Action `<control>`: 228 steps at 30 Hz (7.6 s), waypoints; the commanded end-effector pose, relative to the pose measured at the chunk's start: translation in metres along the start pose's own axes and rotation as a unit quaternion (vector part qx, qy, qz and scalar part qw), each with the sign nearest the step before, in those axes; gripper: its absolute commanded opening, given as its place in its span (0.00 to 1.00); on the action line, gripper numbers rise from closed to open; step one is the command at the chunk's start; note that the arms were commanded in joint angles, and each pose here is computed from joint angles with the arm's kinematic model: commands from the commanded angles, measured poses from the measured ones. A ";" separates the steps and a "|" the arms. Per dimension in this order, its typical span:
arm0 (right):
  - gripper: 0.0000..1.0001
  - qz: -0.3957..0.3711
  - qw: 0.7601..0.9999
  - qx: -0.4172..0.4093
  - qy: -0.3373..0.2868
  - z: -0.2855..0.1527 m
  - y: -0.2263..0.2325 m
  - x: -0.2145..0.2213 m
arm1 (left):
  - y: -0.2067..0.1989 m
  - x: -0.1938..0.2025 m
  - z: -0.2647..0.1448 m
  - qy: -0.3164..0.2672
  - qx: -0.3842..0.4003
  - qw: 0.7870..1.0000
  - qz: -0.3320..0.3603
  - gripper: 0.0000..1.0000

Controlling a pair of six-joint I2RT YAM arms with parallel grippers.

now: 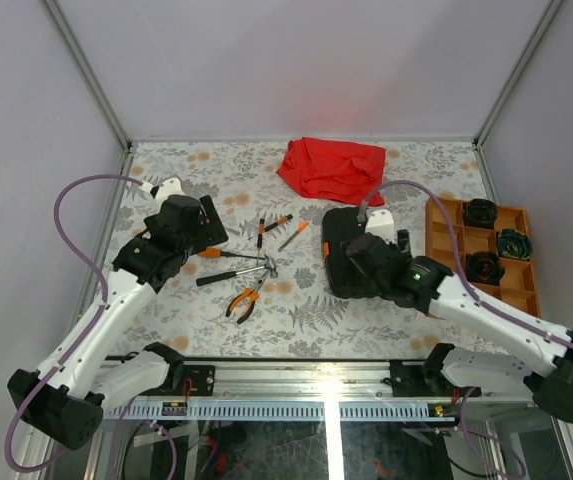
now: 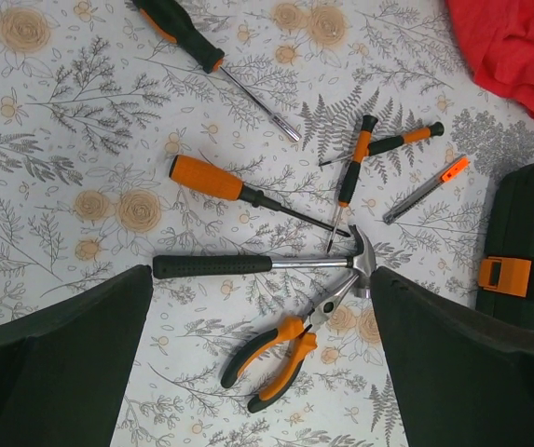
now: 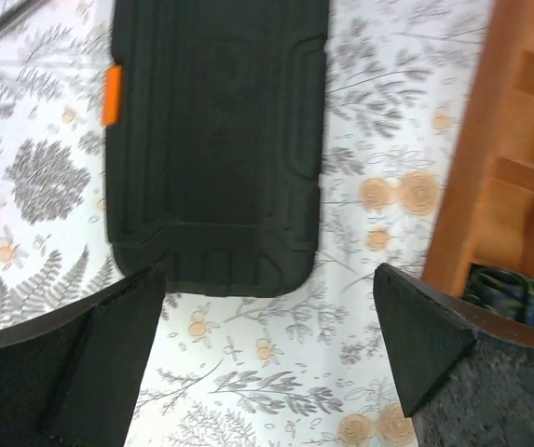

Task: Sort the tools into containers
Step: Open the storage box at the center of the board.

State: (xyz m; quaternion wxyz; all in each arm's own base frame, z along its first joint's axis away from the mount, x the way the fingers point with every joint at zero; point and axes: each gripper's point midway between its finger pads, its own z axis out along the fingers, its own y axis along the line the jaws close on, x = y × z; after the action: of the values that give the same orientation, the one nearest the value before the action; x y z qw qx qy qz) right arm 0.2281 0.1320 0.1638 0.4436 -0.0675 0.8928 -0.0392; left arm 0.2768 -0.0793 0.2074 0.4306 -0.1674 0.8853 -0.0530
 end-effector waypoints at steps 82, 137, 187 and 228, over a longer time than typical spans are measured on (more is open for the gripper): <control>0.80 0.242 0.900 -0.342 0.123 0.097 0.052 0.043 | -0.131 0.083 0.016 0.091 0.340 0.934 -0.062 1.00; 0.39 0.419 0.841 -0.288 0.186 0.129 0.016 0.107 | -0.212 0.136 0.074 0.188 0.376 0.896 -0.141 0.92; 0.35 0.415 0.847 -0.276 0.183 0.133 0.011 0.108 | -0.219 0.178 0.091 0.189 0.274 0.942 -0.033 0.63; 0.67 0.391 0.854 -0.326 0.105 0.124 0.011 0.063 | -0.207 0.185 0.089 0.188 0.254 0.949 -0.017 0.54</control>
State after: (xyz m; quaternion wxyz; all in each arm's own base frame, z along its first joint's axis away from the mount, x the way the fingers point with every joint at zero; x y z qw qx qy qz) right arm 0.2909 0.1412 0.0506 0.2708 0.1383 0.8396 0.4501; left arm 0.3048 -0.3522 0.0867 0.3025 -0.0703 0.8875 -0.3404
